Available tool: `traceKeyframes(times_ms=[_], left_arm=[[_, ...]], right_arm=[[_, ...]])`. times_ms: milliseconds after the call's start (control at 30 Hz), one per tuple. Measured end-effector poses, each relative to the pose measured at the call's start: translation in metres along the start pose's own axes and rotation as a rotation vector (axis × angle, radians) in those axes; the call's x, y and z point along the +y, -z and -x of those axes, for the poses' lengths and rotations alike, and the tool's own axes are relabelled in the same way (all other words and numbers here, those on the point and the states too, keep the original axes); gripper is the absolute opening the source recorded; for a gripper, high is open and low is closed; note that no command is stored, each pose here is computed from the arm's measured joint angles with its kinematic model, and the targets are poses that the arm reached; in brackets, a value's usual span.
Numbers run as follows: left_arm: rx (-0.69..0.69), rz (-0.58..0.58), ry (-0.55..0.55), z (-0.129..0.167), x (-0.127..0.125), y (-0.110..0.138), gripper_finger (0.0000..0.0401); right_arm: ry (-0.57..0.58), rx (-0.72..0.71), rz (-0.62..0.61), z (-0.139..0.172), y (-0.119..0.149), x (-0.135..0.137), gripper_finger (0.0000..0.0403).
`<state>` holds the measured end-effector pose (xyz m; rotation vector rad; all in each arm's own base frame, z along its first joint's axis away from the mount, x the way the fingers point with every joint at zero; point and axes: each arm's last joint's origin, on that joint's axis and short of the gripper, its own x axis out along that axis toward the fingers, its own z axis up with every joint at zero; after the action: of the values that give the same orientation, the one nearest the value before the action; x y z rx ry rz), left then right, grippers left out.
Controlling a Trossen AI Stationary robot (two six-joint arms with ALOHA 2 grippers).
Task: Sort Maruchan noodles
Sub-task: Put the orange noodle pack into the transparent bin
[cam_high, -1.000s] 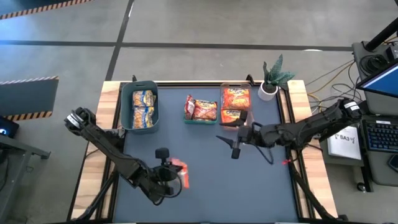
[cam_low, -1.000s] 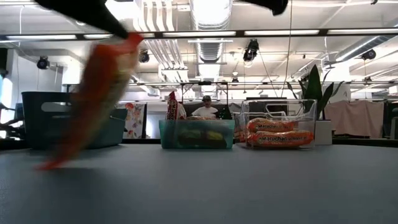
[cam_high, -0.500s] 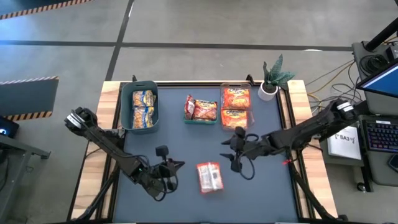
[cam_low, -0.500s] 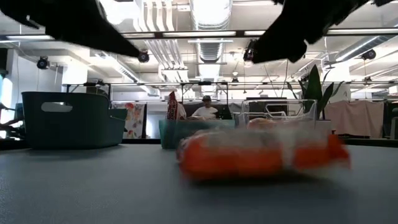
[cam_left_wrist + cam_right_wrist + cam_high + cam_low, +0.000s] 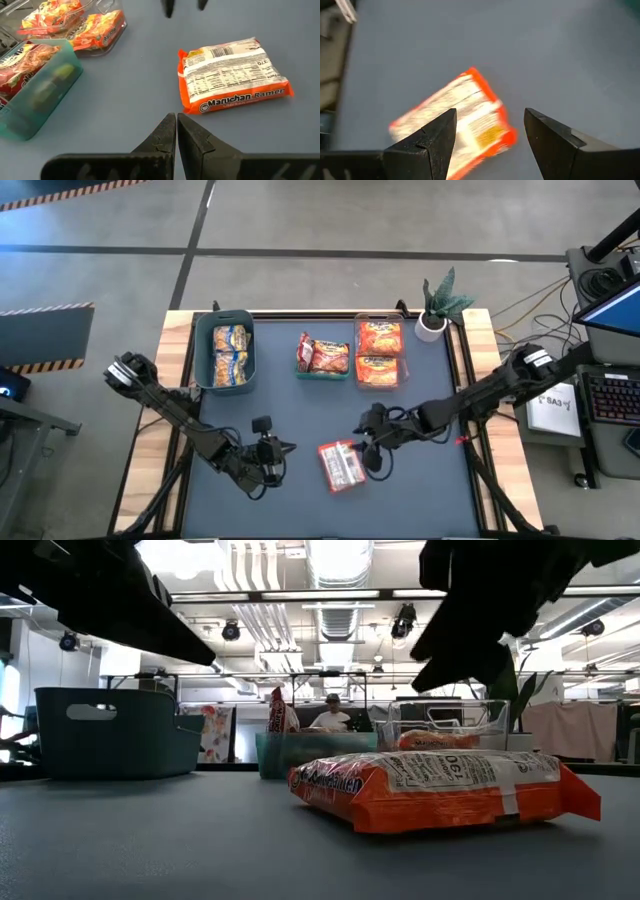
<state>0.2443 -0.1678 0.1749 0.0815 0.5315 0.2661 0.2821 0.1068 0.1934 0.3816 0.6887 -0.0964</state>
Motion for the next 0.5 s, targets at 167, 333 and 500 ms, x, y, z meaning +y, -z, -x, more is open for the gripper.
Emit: traceKeyframes(times_ms=[167,333,500], left_arm=[[-0.004,-0.014,0.001,0.0,0.0,-0.001,0.0],[-0.008,-0.042,0.003,-0.001,0.0,-0.001,0.0],[-0.008,-0.061,0.003,-0.001,0.0,-0.001,0.0]], right_arm=[[-0.103,0.029,-0.201,0.006,-0.009,0.016,0.0219],[-0.167,0.022,-0.299,0.012,-0.018,0.04,0.0219],[-0.187,0.048,-0.368,0.012,-0.025,0.064,0.0219]])
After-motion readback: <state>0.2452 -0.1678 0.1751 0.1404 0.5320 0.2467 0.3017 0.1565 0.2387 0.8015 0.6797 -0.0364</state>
